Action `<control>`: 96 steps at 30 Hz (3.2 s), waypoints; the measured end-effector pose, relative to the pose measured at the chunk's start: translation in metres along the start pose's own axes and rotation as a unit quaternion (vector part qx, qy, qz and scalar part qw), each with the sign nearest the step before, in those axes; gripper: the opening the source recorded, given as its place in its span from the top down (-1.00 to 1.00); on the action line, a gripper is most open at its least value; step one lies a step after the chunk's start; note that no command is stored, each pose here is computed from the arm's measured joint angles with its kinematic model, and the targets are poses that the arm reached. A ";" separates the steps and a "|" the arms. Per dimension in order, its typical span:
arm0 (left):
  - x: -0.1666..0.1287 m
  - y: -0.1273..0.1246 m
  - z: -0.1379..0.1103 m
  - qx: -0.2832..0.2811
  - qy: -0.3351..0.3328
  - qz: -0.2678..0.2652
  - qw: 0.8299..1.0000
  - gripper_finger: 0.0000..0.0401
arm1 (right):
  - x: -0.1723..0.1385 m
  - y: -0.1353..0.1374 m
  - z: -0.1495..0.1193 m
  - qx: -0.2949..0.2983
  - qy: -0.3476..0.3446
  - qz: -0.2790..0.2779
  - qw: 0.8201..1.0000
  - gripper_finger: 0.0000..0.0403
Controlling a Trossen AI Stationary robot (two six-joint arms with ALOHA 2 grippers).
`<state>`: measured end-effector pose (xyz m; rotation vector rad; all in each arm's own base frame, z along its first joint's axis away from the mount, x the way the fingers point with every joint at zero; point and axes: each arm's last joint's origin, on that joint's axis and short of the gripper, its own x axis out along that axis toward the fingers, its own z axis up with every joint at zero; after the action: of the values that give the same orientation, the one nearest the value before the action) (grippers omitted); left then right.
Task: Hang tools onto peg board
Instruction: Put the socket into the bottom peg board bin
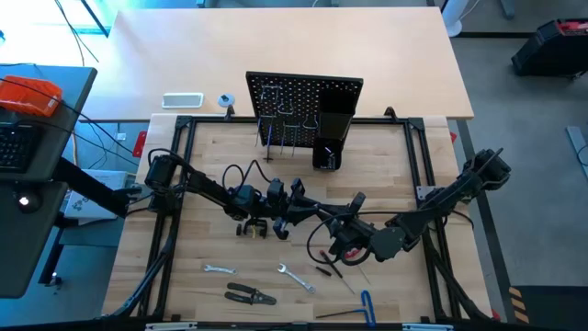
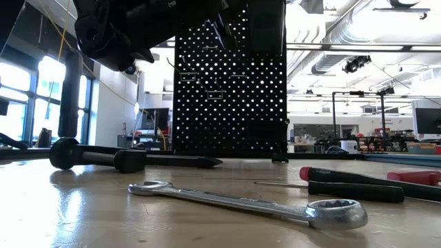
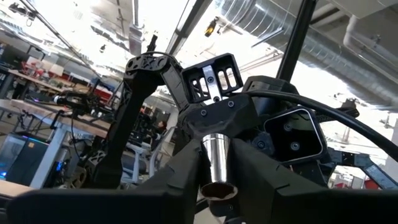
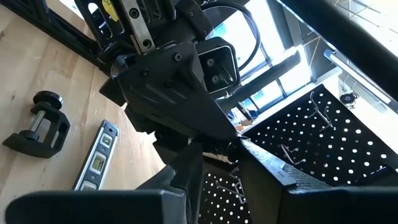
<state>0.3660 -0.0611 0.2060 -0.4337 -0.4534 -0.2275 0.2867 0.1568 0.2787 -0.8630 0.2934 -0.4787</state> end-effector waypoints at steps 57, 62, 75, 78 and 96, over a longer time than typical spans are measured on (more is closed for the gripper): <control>0.000 0.001 -0.006 0.006 0.029 0.012 0.999 0.72 | 0.012 0.014 -0.006 -0.024 0.006 0.013 1.000 0.41; 0.000 0.002 -0.006 0.006 0.030 0.012 0.999 0.71 | 0.013 0.013 -0.007 -0.021 0.009 0.009 1.000 0.38; 0.000 0.002 -0.006 0.011 0.032 0.012 0.999 0.70 | 0.013 0.013 -0.007 -0.021 0.013 0.006 1.000 0.40; 0.000 0.002 -0.007 0.011 0.033 0.012 0.999 0.70 | 0.013 0.013 -0.007 -0.021 0.013 0.005 1.000 0.40; 0.000 0.002 -0.007 0.011 0.038 0.003 0.999 0.69 | 0.012 0.013 -0.007 -0.022 0.014 0.003 1.000 0.41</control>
<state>0.3690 -0.0629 0.1997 -0.4036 -0.3788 -0.2324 0.2980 0.1534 0.2637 -0.8992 0.3342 -0.4801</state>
